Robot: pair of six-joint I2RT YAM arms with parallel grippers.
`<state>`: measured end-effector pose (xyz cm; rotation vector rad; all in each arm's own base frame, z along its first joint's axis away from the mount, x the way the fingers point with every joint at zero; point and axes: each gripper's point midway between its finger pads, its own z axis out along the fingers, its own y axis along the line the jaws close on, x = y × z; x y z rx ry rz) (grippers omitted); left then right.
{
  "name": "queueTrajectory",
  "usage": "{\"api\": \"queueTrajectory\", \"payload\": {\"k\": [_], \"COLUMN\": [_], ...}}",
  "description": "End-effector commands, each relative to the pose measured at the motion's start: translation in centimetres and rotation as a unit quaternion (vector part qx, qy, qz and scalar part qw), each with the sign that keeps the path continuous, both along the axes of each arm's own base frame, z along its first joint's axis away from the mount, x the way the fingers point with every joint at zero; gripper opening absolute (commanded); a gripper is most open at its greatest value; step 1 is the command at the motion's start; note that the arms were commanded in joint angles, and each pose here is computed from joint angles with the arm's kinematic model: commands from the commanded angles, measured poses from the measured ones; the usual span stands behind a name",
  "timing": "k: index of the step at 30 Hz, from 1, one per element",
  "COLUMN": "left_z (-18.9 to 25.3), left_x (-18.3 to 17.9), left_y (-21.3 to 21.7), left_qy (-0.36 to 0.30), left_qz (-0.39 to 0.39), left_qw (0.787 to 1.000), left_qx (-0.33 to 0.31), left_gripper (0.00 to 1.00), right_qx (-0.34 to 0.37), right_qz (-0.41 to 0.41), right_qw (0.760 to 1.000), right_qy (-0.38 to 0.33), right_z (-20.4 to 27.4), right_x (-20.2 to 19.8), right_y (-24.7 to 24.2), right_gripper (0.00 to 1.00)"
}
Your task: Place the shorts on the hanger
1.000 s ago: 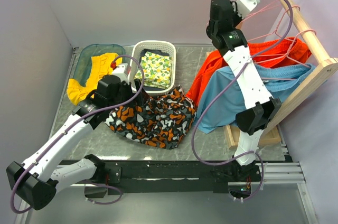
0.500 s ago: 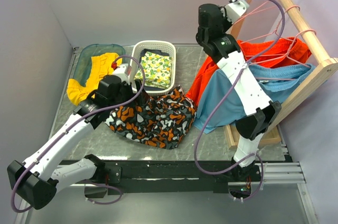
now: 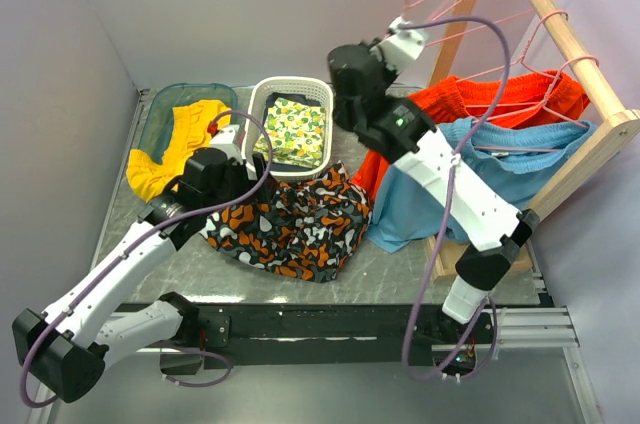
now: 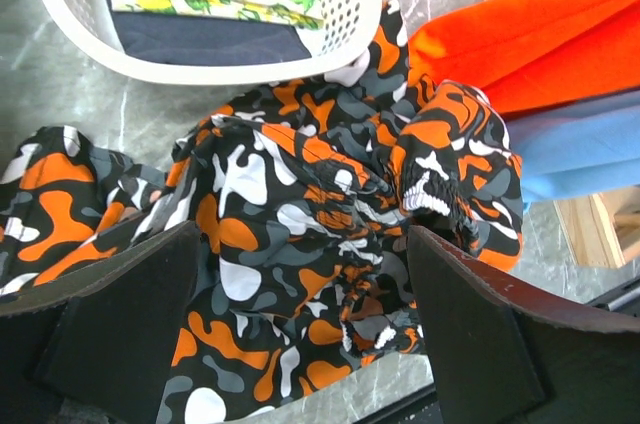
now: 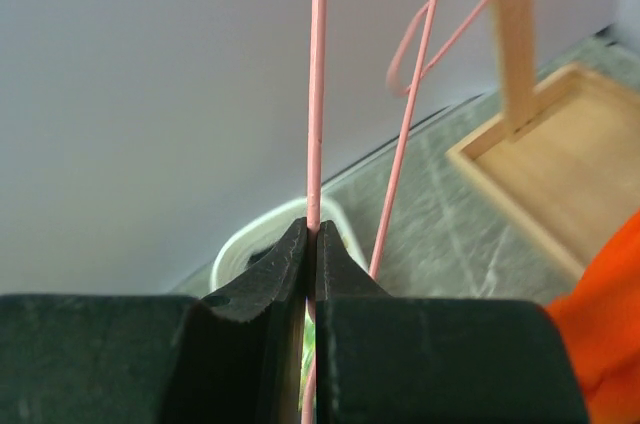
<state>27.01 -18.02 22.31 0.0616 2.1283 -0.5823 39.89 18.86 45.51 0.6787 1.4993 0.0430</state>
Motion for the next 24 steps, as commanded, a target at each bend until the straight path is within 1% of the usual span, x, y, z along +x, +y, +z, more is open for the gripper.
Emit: {"api": "queueTrajectory", "payload": {"k": [1,3,4,6,7,9,10,11,12,13,14,15,16,17,18,19,21,22,24], "left_z": [1.9,1.6,1.5,0.9,0.8,-0.3,-1.2,-1.4,-1.8,-2.3,-2.3,-2.3,-1.7,-1.6,-1.6,-1.5,-2.1,-2.7,-3.6], "left_x": [0.8,1.2,1.3,1.8,2.2,2.1,1.9,2.0,1.9,1.8,1.7,1.7,1.5,1.5,1.5,0.8,0.5,0.0,-0.1], "left_y": [1.4,2.0,2.2,3.2,4.1,5.0,5.4,5.9,6.2,6.4,6.0,5.9,5.1,4.5,4.5,2.8,1.6,0.4,-0.3], "left_qy": [-0.040,-0.034,-0.031,-0.011,-0.005,0.022,0.032,0.034,0.037,0.041,0.044,0.046,0.044,0.044,0.039,0.039,0.045,0.049,0.056], "left_qz": [0.027,0.042,0.048,0.074,0.094,0.120,0.130,0.148,0.160,0.166,0.159,0.159,0.146,0.140,0.151,0.129,0.127,0.116,0.113], "left_qw": [0.999,0.998,0.998,0.997,0.996,0.992,0.991,0.988,0.986,0.985,0.986,0.986,0.987,0.988,0.987,0.990,0.990,0.992,0.991], "left_qx": [-0.009,-0.013,-0.013,-0.010,-0.008,-0.013,-0.012,-0.018,-0.019,-0.019,-0.030,-0.033,-0.043,-0.047,-0.039,-0.036,-0.027,-0.032,-0.034], "left_gripper": [0.91,0.91,0.91,0.91,0.91,0.90,0.89,0.89,0.89,0.87,0.87,0.85,0.80,0.79,0.79,0.79,0.79,0.79,0.78], "right_qx": [0.044,0.039,0.043,0.032,0.037,0.033,0.034,0.028,0.023,0.017,0.019,0.018,0.012,0.014,0.021,0.017,0.030,0.027,0.036], "right_qz": [0.068,0.123,0.165,0.224,0.289,0.353,0.378,0.427,0.458,0.477,0.512,0.530,0.545,0.556,0.590,0.606,0.633,0.642,0.653], "right_qw": [0.996,0.992,0.985,0.974,0.956,0.933,0.923,0.900,0.886,0.874,0.853,0.842,0.830,0.822,0.800,0.785,0.766,0.755,0.745], "right_qy": [-0.022,-0.005,0.003,0.022,0.040,0.056,0.061,0.077,0.071,0.092,0.102,0.097,0.117,0.121,0.111,0.124,0.113,0.132,0.132], "right_z": [2.9,2.5,2.4,1.1,0.2,-0.5,-0.3,-1.4,-0.9,-2.5,-3.1,-2.7,-4.3,-4.6,-3.9,-5.2,-4.9,-6.5,-6.6], "right_x": [-3.9,-5.2,-6.0,-7.0,-8.1,-9.7,-11.1,-12.5,-13.9,-14.7,-16.1,-17.4,-18.3,-19.1,-21.0,-22.0,-24.4,-25.2,-26.9], "right_y": [2.8,5.1,6.4,8.4,10.2,11.7,11.7,13.0,12.8,13.1,13.5,12.9,12.9,12.6,12.2,12.2,10.9,10.7,9.2], "right_gripper": [0.00,0.00,0.00,0.00,0.00,0.00,0.00,0.00,0.00,0.00,0.00,0.00,0.00,0.00,0.00,0.00,0.00,0.00,0.00]}}
